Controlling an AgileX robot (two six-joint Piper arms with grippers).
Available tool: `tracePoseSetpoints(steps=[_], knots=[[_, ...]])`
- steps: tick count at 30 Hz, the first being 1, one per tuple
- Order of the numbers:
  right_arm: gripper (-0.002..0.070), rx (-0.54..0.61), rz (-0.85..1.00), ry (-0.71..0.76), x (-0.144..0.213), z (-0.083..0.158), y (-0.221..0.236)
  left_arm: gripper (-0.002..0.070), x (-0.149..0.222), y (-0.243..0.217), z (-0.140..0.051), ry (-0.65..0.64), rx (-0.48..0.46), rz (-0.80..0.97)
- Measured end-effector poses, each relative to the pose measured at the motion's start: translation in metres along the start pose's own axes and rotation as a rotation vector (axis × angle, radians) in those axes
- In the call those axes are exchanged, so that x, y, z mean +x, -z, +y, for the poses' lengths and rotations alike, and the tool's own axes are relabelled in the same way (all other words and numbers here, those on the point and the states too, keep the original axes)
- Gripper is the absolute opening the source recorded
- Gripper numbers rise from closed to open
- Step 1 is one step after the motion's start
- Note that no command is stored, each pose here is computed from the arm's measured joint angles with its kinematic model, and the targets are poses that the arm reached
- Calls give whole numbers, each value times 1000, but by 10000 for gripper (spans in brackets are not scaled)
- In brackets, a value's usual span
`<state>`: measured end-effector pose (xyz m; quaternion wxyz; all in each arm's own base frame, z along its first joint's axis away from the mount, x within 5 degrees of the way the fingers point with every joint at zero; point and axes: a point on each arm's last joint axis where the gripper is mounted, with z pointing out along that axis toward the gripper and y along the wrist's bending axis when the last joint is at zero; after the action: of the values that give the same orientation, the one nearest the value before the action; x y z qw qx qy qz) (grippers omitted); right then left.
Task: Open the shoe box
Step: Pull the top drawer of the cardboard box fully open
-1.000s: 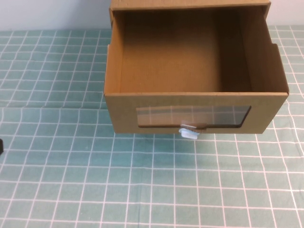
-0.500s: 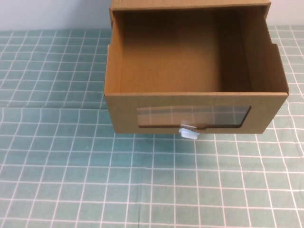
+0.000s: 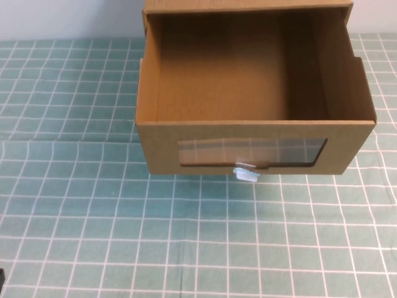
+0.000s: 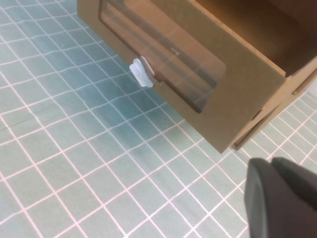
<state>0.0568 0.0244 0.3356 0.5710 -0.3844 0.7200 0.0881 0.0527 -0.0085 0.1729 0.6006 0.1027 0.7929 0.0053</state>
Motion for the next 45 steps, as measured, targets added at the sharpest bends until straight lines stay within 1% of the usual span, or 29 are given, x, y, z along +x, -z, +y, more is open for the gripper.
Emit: tracePoseSetpoints(steps=[26,28,31,34,37,41,43,45], knots=[[-13,9,1,-16,1,-1,2,-5,0,0,0,6,2,4],[-13,44,9,-51,3,-3,5,-5,0,0,0,6,2,4],[-14,138,30,-105,7,-9,10,-5,0,0,0,6,1,3],[-14,235,35,-197,10,-12,18,-5,0,0,0,6,1,3],[-14,268,-17,-381,11,-6,28,-5,0,0,0,6,1,3],[-14,300,-108,-624,19,10,31,-5,0,0,0,6,1,3],[-14,320,-113,-674,28,17,26,-5,0,0,0,6,1,3],[-14,349,-86,-673,39,20,17,-5,0,0,0,6,1,3]])
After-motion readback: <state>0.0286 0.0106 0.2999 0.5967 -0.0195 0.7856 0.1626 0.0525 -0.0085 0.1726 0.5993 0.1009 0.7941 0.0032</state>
